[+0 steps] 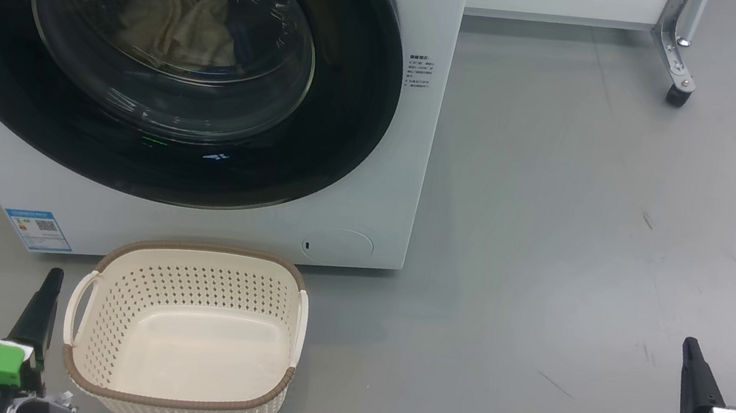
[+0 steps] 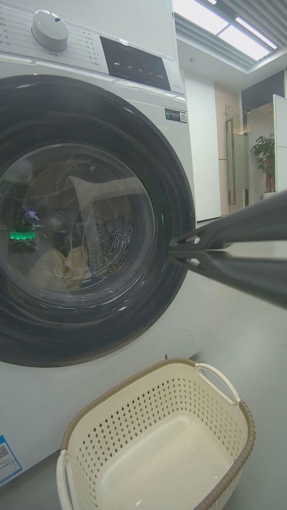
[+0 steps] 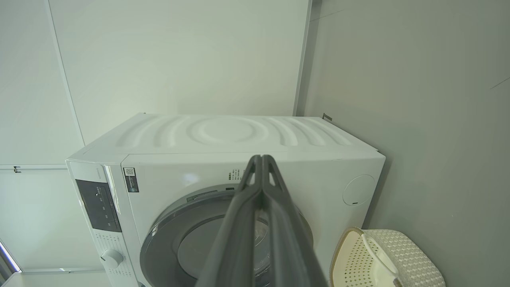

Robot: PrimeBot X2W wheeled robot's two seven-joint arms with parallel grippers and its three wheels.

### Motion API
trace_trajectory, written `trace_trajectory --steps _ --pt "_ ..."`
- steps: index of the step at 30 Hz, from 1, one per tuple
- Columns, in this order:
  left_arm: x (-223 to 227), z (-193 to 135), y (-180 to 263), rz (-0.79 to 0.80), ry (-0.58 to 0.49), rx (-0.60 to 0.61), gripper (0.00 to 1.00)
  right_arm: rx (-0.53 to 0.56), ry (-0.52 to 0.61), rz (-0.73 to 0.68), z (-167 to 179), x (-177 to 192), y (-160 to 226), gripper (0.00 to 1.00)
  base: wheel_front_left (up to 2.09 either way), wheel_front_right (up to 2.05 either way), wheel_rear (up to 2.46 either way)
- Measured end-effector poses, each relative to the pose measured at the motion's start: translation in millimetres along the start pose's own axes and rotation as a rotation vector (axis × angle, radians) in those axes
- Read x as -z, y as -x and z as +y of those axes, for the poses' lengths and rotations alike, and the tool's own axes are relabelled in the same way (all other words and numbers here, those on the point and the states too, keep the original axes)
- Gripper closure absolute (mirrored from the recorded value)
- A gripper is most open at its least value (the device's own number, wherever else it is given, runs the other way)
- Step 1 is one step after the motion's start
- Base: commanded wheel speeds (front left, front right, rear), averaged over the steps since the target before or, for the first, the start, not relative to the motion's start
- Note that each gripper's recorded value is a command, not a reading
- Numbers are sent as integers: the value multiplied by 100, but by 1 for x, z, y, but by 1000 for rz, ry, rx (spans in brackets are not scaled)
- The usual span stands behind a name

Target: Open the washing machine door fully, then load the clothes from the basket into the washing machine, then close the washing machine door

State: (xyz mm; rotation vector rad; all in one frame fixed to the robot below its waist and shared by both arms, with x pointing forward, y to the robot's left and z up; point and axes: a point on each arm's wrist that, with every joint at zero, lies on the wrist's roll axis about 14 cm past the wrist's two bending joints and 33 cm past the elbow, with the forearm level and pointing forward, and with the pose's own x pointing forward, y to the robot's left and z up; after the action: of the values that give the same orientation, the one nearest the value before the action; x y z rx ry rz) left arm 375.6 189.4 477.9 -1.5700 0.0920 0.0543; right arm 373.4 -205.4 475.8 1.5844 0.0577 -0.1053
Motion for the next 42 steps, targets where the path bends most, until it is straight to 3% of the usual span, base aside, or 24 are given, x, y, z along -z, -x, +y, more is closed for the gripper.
trace_trajectory --steps 42 --pt "0 0 0 0 0 0 100 2 -2 -3 -1 -1 0 100 0 0 0"
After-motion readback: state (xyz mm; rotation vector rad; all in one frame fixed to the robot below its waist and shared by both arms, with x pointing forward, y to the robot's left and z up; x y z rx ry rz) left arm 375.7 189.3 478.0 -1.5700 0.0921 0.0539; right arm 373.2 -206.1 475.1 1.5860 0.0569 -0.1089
